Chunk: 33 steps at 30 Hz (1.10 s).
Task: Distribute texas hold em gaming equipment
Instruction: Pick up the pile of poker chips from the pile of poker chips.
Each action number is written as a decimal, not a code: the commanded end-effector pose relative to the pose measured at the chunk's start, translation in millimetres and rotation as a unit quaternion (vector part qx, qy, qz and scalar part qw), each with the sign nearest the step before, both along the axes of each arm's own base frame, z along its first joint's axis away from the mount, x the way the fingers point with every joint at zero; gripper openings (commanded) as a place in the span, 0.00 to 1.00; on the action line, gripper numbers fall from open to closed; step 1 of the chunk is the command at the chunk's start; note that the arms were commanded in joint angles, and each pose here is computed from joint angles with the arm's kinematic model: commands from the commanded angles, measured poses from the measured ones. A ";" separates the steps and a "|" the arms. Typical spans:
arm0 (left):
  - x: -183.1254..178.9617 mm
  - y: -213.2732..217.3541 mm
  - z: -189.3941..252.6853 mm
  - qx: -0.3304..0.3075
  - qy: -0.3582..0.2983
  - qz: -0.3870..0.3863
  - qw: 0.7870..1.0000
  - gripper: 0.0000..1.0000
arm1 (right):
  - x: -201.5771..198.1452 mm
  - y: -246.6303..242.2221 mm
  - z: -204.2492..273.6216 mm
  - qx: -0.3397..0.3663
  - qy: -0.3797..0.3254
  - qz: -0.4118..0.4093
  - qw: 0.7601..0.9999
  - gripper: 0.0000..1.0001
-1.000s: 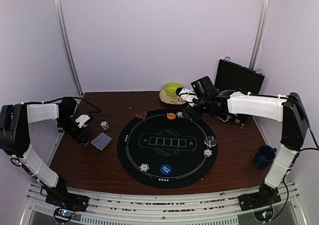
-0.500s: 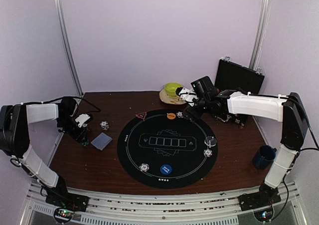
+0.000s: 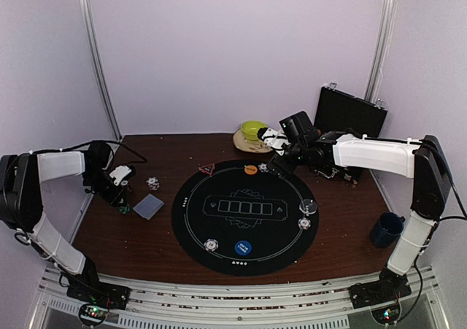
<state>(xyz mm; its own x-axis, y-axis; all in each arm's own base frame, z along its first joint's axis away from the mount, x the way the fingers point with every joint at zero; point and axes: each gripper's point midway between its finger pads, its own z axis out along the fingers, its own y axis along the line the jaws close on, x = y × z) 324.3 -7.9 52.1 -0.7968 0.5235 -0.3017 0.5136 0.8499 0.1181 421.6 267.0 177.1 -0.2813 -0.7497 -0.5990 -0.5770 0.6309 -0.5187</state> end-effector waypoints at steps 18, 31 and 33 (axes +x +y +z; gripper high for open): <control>-0.6 -21.8 45.9 -0.018 -0.058 -0.020 0.998 0.25 | -1.3 -3.8 11.4 -0.001 -0.019 -0.008 1.000 1.00; -0.2 -110.9 69.8 -0.023 -0.064 -0.177 0.982 0.27 | 17.1 -39.7 18.3 0.009 -0.024 -0.039 0.999 1.00; -2.8 -122.2 65.7 -0.034 -0.050 -0.201 0.978 0.27 | 17.3 -40.8 18.4 0.009 -0.025 -0.040 0.999 1.00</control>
